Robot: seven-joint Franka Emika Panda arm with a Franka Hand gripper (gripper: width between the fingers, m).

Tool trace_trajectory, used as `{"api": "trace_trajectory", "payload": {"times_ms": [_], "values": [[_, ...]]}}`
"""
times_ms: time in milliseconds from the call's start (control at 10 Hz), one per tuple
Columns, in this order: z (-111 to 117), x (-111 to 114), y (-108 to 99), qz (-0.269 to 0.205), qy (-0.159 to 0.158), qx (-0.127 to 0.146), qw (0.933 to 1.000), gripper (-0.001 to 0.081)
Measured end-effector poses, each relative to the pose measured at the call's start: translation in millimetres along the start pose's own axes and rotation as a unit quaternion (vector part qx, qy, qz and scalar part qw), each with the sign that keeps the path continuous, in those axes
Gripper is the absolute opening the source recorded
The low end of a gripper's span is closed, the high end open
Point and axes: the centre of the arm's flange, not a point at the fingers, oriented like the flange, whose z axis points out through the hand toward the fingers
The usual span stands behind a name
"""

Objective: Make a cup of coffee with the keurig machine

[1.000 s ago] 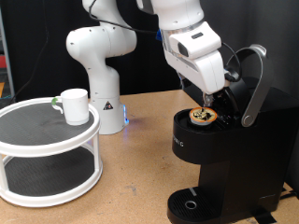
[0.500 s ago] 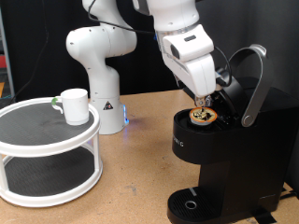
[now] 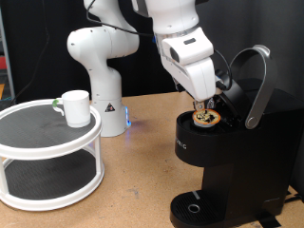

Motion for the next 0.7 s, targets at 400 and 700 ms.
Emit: {"api": "trace_trajectory", "payload": {"times_ms": [400, 700], "values": [[-5.4, 1.8, -18.4, -0.049, -0.014, 0.011, 0.9986, 0.0808], [1.5, -3.8, -21.4, -0.036, -0.014, 0.031, 0.9987, 0.0808]]}}
